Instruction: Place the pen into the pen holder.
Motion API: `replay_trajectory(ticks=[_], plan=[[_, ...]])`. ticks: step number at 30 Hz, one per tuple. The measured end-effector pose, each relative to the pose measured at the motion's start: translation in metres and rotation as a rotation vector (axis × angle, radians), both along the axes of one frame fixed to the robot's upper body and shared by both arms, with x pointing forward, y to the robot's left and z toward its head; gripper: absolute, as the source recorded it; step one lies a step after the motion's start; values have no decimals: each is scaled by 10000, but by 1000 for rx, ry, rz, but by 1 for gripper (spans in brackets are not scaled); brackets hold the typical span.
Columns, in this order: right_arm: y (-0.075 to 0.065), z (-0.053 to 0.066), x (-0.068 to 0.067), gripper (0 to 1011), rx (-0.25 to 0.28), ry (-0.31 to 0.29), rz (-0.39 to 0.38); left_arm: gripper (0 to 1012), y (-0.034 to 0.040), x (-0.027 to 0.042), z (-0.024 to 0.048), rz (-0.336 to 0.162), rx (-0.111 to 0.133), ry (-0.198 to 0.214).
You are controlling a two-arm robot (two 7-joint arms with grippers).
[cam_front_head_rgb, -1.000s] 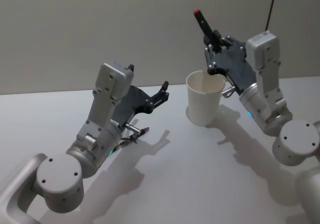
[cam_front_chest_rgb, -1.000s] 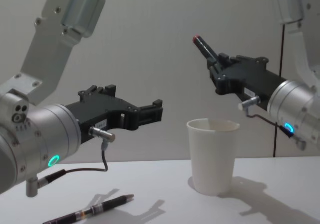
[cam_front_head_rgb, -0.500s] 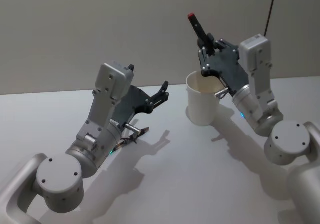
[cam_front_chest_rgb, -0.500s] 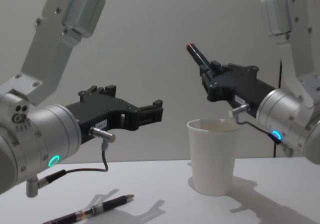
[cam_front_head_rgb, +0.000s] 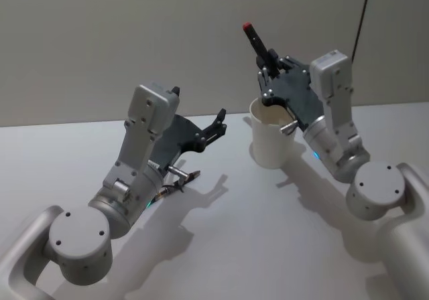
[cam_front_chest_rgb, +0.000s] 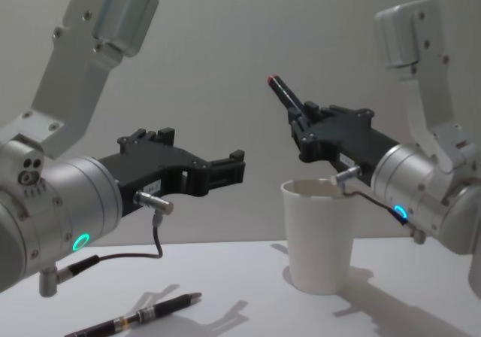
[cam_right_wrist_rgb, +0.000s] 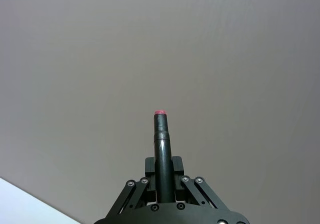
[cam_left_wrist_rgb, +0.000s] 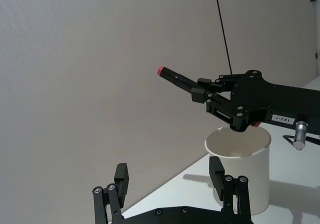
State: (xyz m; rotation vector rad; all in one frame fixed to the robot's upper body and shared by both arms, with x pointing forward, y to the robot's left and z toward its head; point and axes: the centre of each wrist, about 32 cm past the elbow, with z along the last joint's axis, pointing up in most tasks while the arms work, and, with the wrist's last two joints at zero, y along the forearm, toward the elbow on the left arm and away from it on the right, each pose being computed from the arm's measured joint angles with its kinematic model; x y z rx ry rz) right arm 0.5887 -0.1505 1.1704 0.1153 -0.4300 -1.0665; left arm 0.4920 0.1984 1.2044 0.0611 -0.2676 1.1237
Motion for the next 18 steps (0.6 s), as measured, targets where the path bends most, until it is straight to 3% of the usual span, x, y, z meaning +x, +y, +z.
replay_trajectory(ticks=[16, 18], plan=[[61, -67, 40, 187, -13, 17, 15, 1001, 0, 0, 0, 0, 0, 0], [66, -70, 43, 226, -14, 19, 16, 1001, 0, 0, 0, 0, 0, 0]])
